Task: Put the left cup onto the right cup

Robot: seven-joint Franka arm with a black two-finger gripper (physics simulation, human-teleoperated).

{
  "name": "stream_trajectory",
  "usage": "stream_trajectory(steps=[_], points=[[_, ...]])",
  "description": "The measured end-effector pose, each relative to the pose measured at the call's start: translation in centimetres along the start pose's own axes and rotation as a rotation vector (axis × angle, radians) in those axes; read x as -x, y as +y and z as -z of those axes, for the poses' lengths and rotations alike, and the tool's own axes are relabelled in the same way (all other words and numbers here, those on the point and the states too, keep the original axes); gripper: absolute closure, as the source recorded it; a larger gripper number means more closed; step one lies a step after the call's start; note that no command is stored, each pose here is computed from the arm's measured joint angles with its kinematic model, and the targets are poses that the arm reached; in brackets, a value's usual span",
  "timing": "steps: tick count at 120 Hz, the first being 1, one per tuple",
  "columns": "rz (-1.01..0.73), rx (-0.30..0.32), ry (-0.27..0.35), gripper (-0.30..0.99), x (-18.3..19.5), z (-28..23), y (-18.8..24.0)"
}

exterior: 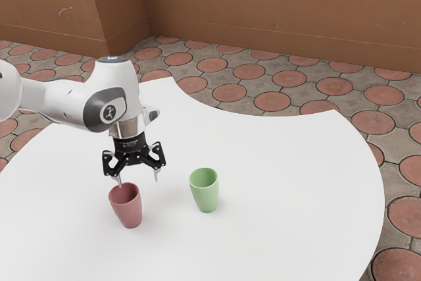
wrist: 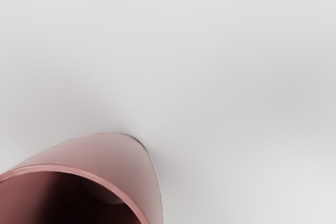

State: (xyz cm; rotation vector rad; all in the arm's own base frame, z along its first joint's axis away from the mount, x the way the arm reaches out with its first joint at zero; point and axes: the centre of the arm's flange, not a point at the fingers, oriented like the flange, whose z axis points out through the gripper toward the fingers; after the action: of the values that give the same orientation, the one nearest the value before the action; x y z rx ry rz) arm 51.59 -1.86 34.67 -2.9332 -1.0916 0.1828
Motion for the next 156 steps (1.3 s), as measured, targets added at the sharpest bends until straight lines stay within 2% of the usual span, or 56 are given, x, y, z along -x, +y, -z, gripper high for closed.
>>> stream_trajectory(steps=[95,116,156], points=[[-0.012,-0.018,-0.019,0.04,1.2,-1.8,0.1],[-0.012,-0.019,-0.022,0.09,1.1,-2.2,0.2],[-0.009,-0.016,-0.019,0.29,0.9,-2.4,0.3]])
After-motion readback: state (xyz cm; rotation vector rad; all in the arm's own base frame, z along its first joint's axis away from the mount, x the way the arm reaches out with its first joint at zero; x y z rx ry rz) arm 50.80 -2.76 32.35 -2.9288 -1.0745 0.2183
